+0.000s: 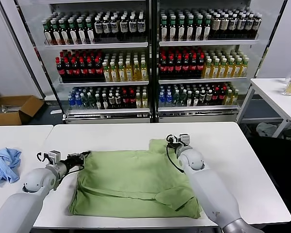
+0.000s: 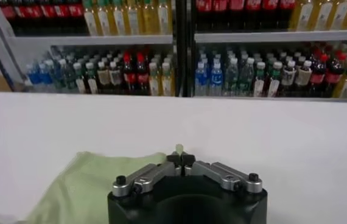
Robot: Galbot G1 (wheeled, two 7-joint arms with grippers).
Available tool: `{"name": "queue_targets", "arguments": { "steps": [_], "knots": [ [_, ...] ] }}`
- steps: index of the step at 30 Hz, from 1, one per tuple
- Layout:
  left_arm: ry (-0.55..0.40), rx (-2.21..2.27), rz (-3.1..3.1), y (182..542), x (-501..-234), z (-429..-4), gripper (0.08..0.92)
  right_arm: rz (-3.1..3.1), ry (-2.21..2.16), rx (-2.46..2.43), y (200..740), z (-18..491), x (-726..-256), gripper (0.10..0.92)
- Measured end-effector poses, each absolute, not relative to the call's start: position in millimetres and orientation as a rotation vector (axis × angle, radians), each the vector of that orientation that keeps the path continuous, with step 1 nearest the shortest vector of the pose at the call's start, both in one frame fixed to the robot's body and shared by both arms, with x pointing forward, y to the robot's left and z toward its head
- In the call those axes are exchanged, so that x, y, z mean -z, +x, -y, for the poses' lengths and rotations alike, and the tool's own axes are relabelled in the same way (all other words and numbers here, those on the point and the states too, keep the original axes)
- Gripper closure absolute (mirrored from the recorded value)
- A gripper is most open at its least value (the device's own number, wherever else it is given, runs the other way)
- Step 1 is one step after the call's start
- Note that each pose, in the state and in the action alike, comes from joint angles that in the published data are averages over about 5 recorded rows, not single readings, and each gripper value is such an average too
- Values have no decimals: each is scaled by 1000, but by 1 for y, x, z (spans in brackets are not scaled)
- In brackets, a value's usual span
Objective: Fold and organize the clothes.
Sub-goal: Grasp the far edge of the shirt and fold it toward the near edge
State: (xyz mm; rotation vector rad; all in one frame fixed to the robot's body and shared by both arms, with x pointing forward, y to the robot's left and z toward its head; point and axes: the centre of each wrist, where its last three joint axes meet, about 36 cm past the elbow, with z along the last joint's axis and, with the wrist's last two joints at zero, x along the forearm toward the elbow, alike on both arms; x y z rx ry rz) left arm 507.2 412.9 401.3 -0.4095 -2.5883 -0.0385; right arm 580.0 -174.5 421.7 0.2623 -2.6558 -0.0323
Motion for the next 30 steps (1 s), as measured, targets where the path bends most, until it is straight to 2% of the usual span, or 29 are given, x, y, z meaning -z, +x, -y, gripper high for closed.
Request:
{"name": "queue_targets", "arguments": {
  "steps": [8, 19, 30],
  "knots": [
    [-419, 44, 2642, 472, -418, -402, 915, 2715, 322, 73, 522, 182, -451, 916],
    [-408, 10, 2646, 421, -413, -402, 915, 2731, 348, 92, 431, 200, -462, 916],
    [-436, 17, 2608, 385, -419, -413, 915, 2724, 328, 55, 370, 214, -469, 916]
  ]
}}
